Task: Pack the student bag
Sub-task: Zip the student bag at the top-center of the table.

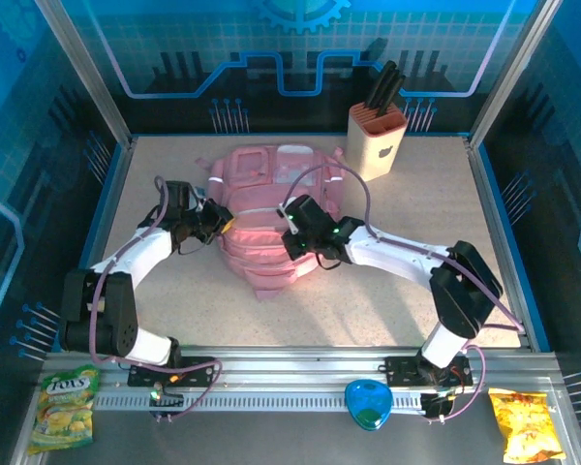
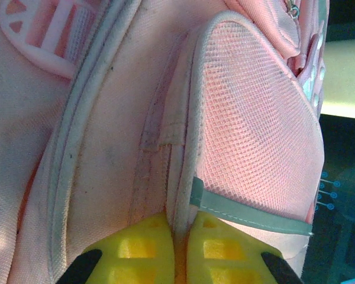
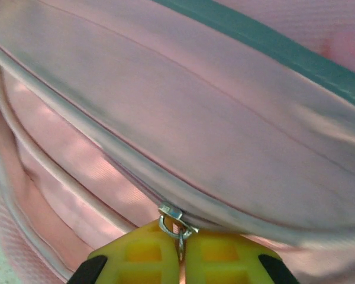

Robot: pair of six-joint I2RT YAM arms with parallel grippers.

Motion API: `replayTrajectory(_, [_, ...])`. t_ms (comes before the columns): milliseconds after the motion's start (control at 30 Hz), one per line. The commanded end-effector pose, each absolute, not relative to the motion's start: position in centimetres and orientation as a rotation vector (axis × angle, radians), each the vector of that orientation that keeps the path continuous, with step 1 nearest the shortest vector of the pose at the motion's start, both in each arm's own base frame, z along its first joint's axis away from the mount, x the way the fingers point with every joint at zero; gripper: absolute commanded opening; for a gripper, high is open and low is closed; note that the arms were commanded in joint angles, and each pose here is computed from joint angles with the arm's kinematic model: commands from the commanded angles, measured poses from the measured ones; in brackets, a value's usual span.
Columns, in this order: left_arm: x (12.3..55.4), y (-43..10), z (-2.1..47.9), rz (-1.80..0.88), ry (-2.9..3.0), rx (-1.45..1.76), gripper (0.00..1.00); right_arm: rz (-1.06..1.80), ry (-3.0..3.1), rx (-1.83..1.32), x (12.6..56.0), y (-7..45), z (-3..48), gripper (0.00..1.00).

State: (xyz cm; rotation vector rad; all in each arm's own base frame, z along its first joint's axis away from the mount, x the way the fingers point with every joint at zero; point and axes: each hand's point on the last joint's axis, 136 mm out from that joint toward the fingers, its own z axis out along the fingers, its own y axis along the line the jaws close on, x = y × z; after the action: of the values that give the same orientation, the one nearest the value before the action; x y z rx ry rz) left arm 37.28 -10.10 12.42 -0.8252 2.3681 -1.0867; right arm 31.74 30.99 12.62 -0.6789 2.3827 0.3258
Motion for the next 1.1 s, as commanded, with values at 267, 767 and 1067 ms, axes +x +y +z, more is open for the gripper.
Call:
replayTrajectory(267, [38.6, -8.5, 12.2, -0.914, 2.419, -0.696, 0.0, 0.105, 2.468, -0.805, 32.9, 23.7, 11.3, 0.14])
replayTrajectory(767, [38.2, -8.8, 11.6, -0.649, 2.534, -0.337, 0.0, 0.104, 2.496, -0.725, 38.7, 21.2, 13.0, 0.22])
replayTrajectory(1067, [38.4, -9.5, 12.6, -0.658, 2.498, -0.286, 0.0, 0.109, 2.511, -0.474, 41.2, 20.5, 15.0, 0.33])
